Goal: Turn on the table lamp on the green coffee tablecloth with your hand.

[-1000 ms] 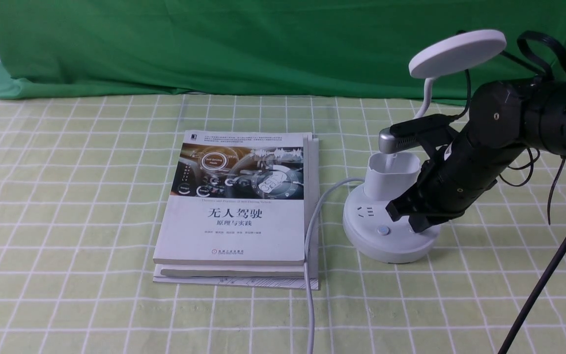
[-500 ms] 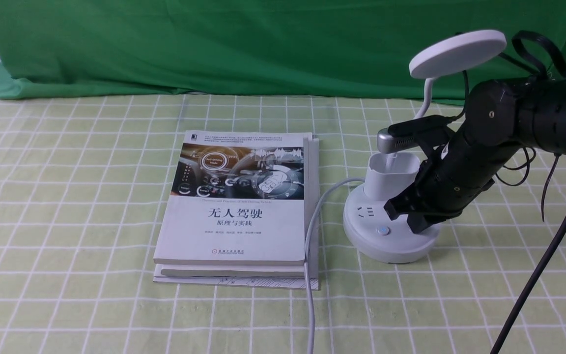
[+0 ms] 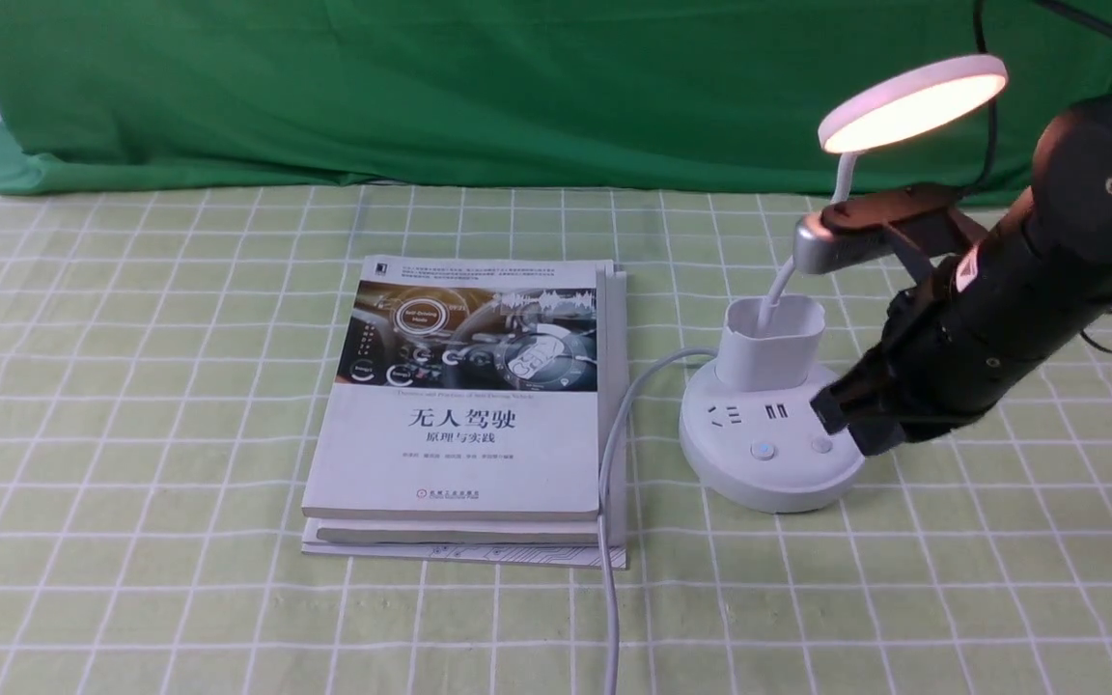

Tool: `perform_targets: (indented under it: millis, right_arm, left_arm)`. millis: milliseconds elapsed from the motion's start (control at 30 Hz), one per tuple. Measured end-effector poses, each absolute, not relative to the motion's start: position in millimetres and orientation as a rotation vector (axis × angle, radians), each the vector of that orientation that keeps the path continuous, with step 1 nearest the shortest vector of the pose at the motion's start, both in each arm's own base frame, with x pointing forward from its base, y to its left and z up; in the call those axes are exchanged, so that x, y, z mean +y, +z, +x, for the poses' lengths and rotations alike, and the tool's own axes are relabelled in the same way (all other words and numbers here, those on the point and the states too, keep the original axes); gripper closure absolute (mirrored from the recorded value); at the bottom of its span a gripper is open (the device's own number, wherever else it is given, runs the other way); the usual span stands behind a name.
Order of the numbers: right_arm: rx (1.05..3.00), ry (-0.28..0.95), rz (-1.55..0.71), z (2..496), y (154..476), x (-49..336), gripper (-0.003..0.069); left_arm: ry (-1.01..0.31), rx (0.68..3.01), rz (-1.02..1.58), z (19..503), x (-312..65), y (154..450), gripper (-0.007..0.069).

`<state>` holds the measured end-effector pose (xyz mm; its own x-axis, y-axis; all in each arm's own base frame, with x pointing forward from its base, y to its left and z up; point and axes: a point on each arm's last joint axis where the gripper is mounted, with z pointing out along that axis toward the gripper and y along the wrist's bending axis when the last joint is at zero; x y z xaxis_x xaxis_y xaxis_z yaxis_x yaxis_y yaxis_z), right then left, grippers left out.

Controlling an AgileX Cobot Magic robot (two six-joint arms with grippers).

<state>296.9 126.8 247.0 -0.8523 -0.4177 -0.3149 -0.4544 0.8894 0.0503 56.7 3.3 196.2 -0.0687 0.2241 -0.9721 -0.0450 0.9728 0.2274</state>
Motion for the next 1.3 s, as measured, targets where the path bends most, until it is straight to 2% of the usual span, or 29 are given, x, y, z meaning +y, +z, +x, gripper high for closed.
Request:
perform_targets:
  millis: [333, 433, 733, 867, 1000, 1133, 1300]
  right_arm:
    - [2.788, 0.225, -0.47, 212, 242, 103, 0.0626]
    - [2.782, 0.277, -0.327, 185, 251, 97, 0.0623]
    - [2.526, 0.383, -0.243, 167, 289, 88, 0.0607]
    - [2.334, 0.326, -0.347, 158, 289, 77, 0.0632]
    - [2.16, 0.236, -0.303, 138, 274, 48, 0.0632]
    - [1.948, 0.07, -0.199, 97, 230, 15, 0.0632]
    - [1.783, -0.02, -0.1, 69, 191, 3, 0.0632]
  left_arm:
    - [0.222, 1.626, 0.139, 57, 3, 196, 0.0606]
    - [0.222, 1.626, 0.139, 57, 3, 196, 0.0606]
    - [0.222, 1.626, 0.139, 57, 3, 196, 0.0606]
    - [0.222, 1.626, 0.139, 57, 3, 196, 0.0606]
    - [0.222, 1.628, 0.139, 57, 3, 196, 0.0606]
    - [0.222, 1.627, 0.139, 57, 3, 196, 0.0606]
    - [0.222, 1.627, 0.139, 57, 3, 196, 0.0606]
